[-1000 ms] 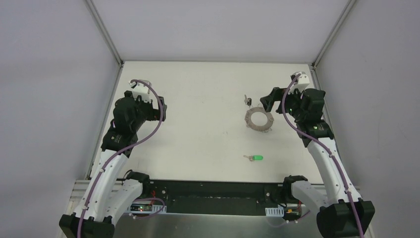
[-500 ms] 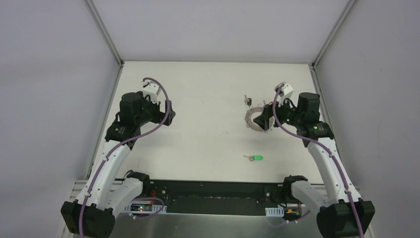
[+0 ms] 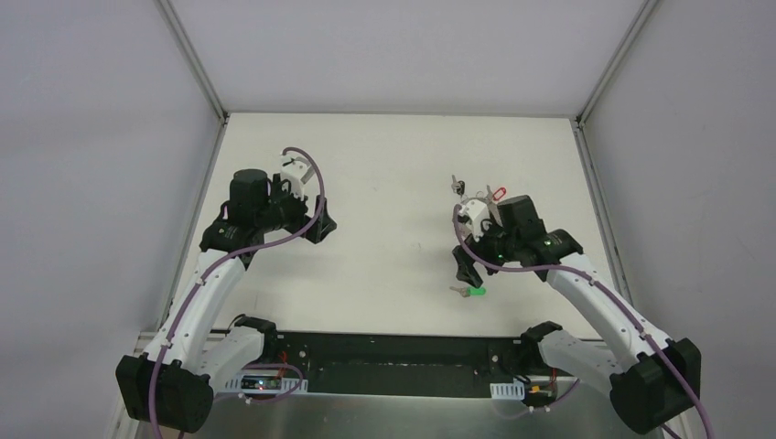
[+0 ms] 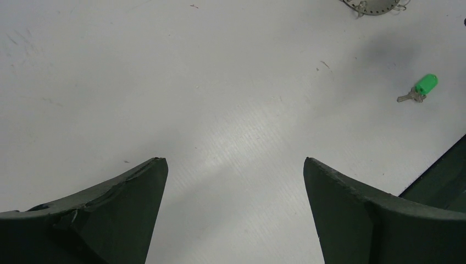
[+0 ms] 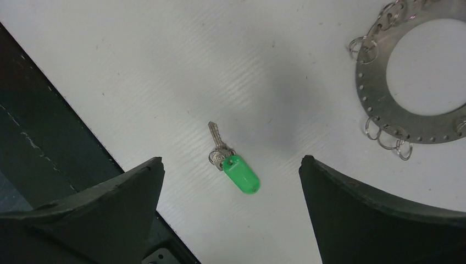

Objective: Put the keys on the keyring

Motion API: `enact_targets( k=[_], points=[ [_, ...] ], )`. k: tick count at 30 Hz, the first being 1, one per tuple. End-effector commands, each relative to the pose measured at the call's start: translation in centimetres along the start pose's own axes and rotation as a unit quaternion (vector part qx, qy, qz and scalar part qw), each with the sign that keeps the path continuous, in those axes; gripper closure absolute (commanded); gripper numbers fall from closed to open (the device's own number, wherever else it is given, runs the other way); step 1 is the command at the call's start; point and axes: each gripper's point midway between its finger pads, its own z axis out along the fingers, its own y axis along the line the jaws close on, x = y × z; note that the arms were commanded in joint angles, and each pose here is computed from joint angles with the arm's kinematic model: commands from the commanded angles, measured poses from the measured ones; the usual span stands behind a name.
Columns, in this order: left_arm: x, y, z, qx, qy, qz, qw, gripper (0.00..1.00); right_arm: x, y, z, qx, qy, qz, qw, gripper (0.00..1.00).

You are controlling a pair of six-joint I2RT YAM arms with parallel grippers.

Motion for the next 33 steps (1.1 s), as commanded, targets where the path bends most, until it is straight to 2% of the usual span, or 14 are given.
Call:
enact_targets(
  k=[1, 6, 10, 13, 20, 27, 33],
  points=[
    [-0.7, -0.3, -0.2, 0.015, -0.012, 0.015, 1.0, 0.01, 1.2, -0.9, 0.7, 0.029, 0.038, -0.024, 0.999, 0.04],
    [-0.7, -0.4, -0.3, 0.015, -0.011, 0.015, 1.0, 0.01, -0.9, -4.5, 1.8, 0.102, 0.023, -0.003, 0.994, 0.08],
    [-0.7, -0.4, -0.4, 0.016, -0.013, 0.021, 1.0, 0.01, -2.2, -5.9, 3.3, 0.084, 0.036, 0.049, 0.995, 0.2],
    [-0.8, -0.4, -0.3, 0.018, -0.013, 0.022, 1.0, 0.01, -2.9, -6.9, 5.0, 0.071, 0.052, 0.061, 0.994, 0.29],
    [-0.6, -0.5, -0.1, 0.022, -0.009, 0.023, 0.999, 0.01, -3.4, -10.8, 7.6, 0.082, 0.089, 0.065, 0.99, 0.41],
    [-0.5, -0.5, 0.0, 0.028, 0.006, 0.021, 0.999, 0.01, -1.2, -14.5, 4.7, 0.124, 0.124, 0.095, 0.98, 0.45],
    [-0.3, -0.3, 0.5, 0.027, 0.025, 0.017, 0.999, 0.02, -0.1, -15.6, 3.3, 0.136, 0.138, 0.121, 0.973, 0.5]
  ],
)
